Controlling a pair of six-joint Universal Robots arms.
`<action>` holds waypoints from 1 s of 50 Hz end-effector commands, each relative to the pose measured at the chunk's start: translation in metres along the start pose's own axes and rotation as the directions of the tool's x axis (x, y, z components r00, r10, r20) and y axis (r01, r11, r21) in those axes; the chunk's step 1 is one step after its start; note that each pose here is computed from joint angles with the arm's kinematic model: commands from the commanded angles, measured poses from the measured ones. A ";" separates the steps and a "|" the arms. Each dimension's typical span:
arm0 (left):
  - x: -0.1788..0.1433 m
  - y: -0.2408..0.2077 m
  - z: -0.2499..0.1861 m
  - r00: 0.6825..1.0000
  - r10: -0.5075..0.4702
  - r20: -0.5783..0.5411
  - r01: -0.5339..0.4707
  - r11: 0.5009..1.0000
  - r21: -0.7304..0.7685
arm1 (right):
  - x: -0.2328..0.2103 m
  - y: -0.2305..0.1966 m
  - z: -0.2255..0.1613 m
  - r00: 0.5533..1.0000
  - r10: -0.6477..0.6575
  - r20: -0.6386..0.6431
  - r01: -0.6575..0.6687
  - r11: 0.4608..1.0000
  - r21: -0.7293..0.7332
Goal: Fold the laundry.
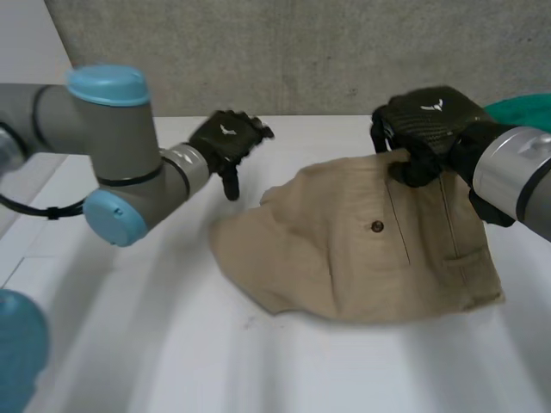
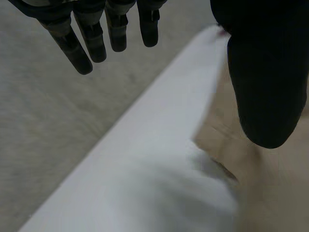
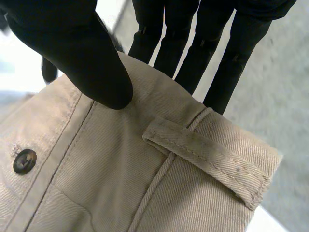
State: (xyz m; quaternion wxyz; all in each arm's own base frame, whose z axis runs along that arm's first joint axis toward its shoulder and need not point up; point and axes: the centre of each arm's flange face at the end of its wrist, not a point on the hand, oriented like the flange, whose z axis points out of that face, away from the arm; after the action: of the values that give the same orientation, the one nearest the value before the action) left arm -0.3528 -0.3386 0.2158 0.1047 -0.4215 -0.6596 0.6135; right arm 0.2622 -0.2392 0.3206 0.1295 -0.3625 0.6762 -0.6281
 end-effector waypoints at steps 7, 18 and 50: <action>0.038 0.020 0.018 0.990 0.067 -0.123 -0.077 0.994 -0.073 | -0.002 -0.034 -0.007 0.995 -0.101 0.001 0.099 0.980 0.174; -0.092 -0.106 -0.006 0.809 -0.046 0.586 -0.175 0.933 0.315 | 0.066 -0.047 0.070 0.917 -0.154 -0.368 0.268 0.921 0.282; -0.044 0.004 -0.063 0.863 0.064 0.502 -0.080 0.997 0.010 | -0.037 0.066 0.098 0.990 -0.091 -0.108 0.104 0.987 0.120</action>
State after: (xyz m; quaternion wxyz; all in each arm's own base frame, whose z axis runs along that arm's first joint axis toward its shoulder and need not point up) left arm -0.2900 -0.3368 0.2870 -0.0644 -0.2253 -0.5989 0.7658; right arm 0.3293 -0.3117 0.2865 0.0789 -0.3197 0.5523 -0.7658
